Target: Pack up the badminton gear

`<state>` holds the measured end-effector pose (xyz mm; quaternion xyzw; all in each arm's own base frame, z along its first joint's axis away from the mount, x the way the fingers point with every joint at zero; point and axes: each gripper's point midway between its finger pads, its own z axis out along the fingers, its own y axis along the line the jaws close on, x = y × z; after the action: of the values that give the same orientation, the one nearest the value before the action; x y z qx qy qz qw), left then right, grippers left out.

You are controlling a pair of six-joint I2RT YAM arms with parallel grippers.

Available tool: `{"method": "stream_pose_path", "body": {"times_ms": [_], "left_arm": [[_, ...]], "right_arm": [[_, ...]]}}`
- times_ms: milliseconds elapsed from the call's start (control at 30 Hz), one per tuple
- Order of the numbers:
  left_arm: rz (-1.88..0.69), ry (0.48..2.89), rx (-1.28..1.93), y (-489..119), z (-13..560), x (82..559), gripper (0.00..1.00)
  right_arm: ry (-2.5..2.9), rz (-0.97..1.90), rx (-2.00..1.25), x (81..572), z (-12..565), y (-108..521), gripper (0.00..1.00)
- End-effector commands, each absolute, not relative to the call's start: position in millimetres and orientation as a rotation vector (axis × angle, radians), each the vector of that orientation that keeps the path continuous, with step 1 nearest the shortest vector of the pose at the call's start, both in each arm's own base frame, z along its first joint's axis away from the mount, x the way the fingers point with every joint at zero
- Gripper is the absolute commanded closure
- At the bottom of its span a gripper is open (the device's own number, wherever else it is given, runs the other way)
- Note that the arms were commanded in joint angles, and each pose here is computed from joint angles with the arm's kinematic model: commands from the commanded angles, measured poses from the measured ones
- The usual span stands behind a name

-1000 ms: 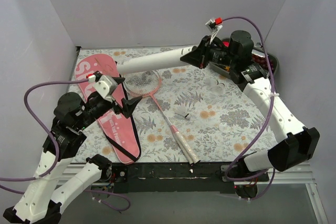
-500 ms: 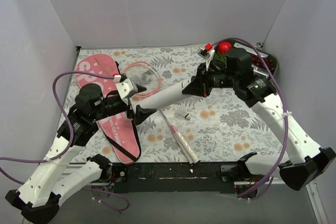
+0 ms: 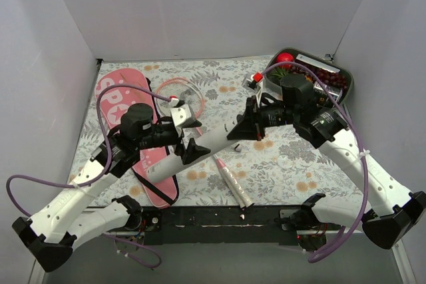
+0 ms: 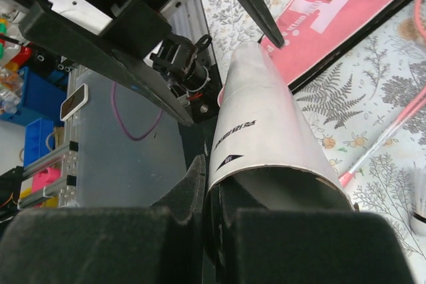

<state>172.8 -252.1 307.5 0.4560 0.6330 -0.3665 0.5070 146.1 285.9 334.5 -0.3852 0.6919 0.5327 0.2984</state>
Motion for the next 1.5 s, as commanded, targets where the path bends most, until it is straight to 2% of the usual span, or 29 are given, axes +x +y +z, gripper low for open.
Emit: {"method": "stream_pose_path", "body": {"times_ms": [0,267,500,700,867,933,967,1033,1067,1167,1333,1467], "left_arm": [[-0.923,1.516,1.166,-267,298,162,0.07],[-1.008,1.524,1.269,-284,283,143,0.07],[-0.979,1.563,1.284,-287,270,146,0.17],[-0.951,1.573,1.272,-286,269,150,0.47],[-0.910,1.599,1.240,-281,267,155,0.81],[-0.893,1.617,1.221,-278,264,157,0.88],[-0.893,1.624,1.213,-277,264,156,0.91],[-0.887,1.622,1.206,-275,264,156,0.94],[-0.877,1.630,1.197,-274,263,157,0.96],[-0.853,1.650,1.191,-270,260,159,0.97],[-0.845,1.660,1.176,-263,259,154,0.95],[-0.842,1.673,1.157,-257,258,150,0.95]], "right_arm": [[1.616,1.496,-1.121,125,371,291,0.99],[1.558,1.515,-1.161,114,385,288,0.99],[1.522,1.520,-1.171,105,393,283,0.99],[1.508,1.525,-1.172,100,395,281,0.99],[1.526,1.529,-1.170,96,387,278,0.99],[1.525,1.524,-1.167,94,385,275,0.99],[1.531,1.524,-1.166,93,383,275,0.95],[1.551,1.517,-1.153,93,378,273,0.80],[1.576,1.486,-1.127,98,375,273,0.66],[1.651,1.332,-1.045,117,373,266,0.53],[1.718,1.057,-0.865,145,399,239,0.46],[1.852,0.679,-0.579,207,383,202,0.41]]}}
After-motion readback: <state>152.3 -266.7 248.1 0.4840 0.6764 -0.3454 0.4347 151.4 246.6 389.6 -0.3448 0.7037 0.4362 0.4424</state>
